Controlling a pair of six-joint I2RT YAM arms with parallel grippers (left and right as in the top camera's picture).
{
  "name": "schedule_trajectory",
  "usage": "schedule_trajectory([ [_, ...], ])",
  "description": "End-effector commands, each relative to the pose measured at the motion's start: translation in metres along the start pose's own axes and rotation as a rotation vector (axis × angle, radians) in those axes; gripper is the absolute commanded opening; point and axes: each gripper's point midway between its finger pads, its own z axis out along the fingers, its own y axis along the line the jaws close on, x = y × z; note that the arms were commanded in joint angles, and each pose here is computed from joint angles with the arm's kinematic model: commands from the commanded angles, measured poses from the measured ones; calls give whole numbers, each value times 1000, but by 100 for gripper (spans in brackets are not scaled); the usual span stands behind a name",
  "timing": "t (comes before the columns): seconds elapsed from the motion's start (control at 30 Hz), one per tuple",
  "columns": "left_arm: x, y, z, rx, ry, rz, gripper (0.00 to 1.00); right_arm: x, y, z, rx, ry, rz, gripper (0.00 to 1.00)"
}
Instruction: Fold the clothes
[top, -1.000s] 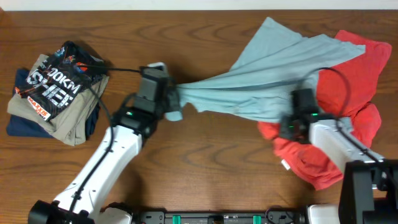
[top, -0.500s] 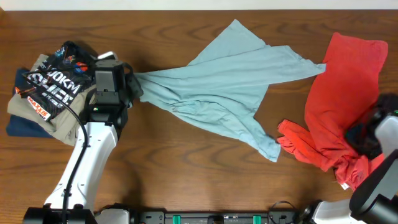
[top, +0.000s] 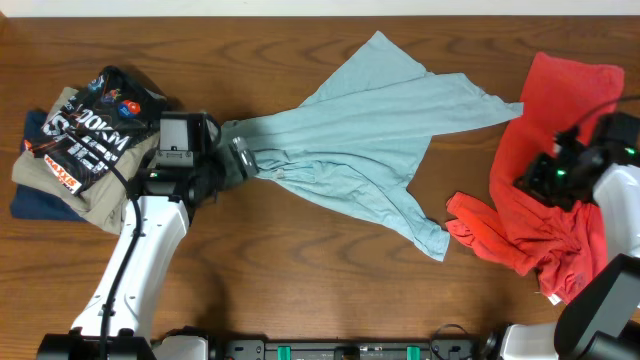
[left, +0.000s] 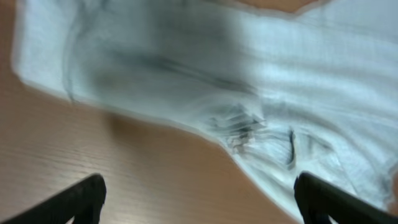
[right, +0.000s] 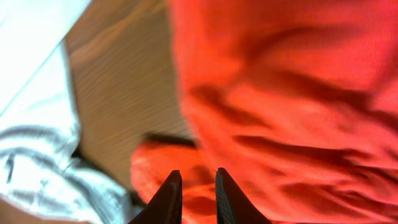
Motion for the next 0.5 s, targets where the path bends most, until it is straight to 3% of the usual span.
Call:
schedule_trajectory([
  [0.0,33,-30,-4,151,155,-78,98,5,28,1,-35,8,-122,19],
  [0.17,78,-46,7,160,278,-47,98,12,35,8,38,24,-192,26],
  [0.33,111,-81,24,199,343,61,98,17,35,10,76,40,-210,28],
  [0.47,139,-105,44,205,403,58,98,19,33,9,82,46,-203,28],
])
